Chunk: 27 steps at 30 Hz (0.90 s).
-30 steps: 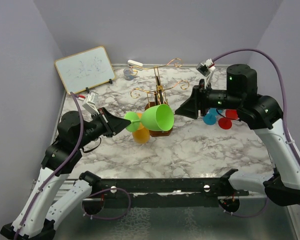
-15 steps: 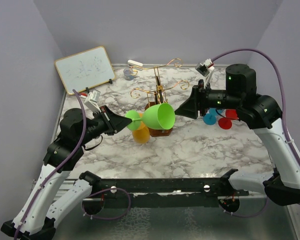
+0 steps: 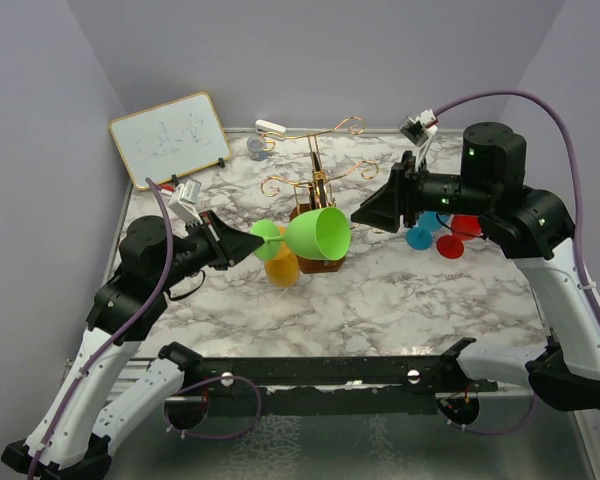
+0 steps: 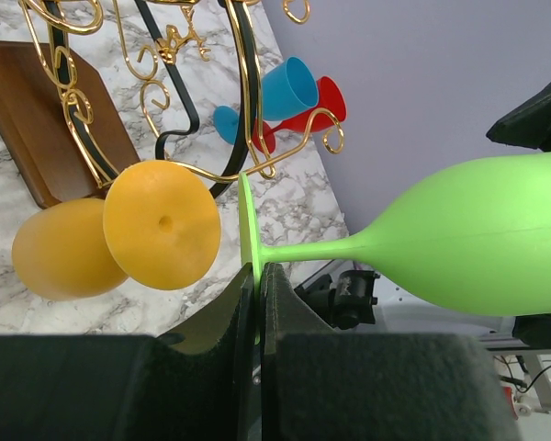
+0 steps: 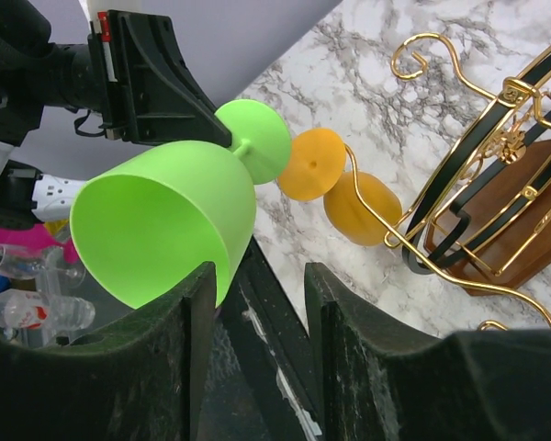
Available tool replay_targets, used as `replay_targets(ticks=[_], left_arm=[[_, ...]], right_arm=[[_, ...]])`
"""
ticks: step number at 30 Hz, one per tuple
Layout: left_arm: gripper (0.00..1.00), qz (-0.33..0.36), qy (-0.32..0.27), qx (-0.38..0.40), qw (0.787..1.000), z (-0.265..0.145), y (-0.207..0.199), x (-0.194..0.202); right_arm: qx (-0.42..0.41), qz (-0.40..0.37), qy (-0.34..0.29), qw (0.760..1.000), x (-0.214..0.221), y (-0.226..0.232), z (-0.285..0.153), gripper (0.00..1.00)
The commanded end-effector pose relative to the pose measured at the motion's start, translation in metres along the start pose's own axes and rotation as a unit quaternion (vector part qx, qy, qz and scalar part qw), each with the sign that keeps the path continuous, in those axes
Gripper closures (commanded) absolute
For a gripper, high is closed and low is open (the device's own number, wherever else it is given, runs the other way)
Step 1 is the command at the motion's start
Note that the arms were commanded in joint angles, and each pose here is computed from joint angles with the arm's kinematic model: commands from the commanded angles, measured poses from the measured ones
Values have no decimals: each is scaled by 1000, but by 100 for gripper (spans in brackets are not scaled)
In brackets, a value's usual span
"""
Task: Take the wine glass off the wine glass rack
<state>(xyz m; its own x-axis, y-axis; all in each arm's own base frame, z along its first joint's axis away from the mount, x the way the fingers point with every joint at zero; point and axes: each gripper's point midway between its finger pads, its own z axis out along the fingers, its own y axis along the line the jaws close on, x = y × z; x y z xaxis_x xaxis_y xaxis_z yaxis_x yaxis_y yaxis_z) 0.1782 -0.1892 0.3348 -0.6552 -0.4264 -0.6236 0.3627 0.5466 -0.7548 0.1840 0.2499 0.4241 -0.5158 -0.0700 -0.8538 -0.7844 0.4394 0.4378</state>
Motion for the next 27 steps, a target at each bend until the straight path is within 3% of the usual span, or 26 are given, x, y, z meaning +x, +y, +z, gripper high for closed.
replay_targets(ticks=[1,15,17,18,19,20,24,25,27], left_arm=[[100,16,-7,25,1000,-1,-15,-9],[100,18,-1,36,999,10,-22,-16],[100,18,0,36,999,11,-22,-16],[100,20,-2,26,999,8,-20,-17],[97,20,-4,22,1000,6,-19,-18],[88,20,-6,17,1000,5,-18,-18],[43,18,-12,-7,1000,0,-10,-18],[36,18,-12,-13,1000,-1,-8,-18],[33,18,-13,-24,999,-3,-4,-17]], right_arm=[[-28,0,-2,1000,-4,7,5,57],[-33,4,47,998,24,12,50,60],[-20,2,54,998,28,13,57,72],[34,7,39,999,24,-1,54,98],[49,7,29,998,21,-4,50,99],[65,7,19,998,19,-8,45,99],[116,11,-18,993,9,-14,16,99],[129,13,-26,991,7,-15,8,99],[160,17,-45,986,3,-19,-10,99]])
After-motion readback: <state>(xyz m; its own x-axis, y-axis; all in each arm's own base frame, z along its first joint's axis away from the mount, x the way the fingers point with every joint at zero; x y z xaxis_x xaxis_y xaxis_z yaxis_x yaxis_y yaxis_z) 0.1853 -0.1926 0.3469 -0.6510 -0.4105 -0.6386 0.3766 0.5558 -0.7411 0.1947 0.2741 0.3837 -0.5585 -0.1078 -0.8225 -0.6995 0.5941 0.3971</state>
